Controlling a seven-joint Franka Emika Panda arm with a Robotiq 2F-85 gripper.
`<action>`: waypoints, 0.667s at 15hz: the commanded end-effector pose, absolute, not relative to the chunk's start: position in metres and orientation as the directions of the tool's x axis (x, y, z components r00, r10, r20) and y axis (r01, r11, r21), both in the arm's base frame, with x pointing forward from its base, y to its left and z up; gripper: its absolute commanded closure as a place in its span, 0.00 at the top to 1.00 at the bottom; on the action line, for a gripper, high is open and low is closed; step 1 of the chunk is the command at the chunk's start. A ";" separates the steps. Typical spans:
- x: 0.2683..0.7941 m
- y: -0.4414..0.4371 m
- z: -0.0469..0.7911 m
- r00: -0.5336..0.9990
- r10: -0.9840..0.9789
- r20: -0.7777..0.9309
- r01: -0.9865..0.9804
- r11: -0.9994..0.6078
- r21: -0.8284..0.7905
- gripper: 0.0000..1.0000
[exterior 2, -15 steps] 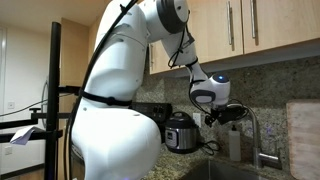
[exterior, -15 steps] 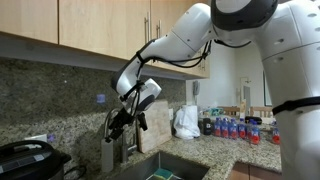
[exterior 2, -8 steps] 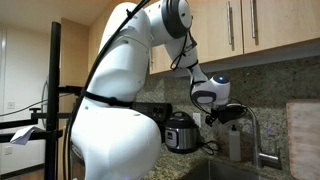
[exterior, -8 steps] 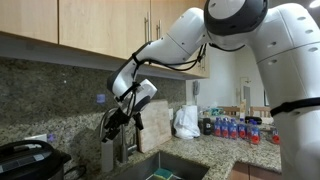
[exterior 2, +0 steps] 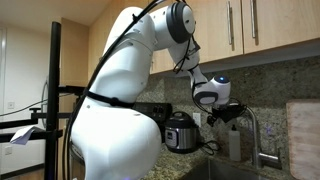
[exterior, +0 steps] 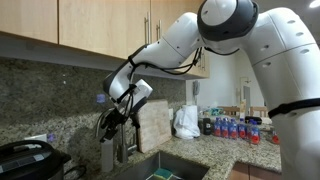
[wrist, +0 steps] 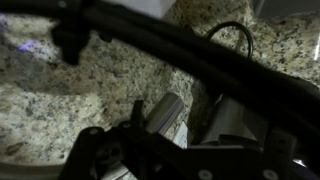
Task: Move the faucet to the left
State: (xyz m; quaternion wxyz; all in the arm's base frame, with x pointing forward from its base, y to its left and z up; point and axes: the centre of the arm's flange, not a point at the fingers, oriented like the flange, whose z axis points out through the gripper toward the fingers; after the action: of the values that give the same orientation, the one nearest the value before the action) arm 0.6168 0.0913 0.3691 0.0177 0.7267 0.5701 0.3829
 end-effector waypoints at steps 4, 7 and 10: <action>0.612 0.126 0.367 -0.010 0.845 0.535 0.848 -0.276 0.453 1.00; 0.599 0.116 0.368 0.020 0.839 0.544 0.838 -0.311 0.448 1.00; 0.581 0.106 0.371 0.064 0.827 0.559 0.821 -0.363 0.442 1.00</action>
State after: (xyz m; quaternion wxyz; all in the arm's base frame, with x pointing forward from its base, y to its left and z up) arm 0.6168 0.0906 0.3692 0.0171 0.7281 0.5676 0.3838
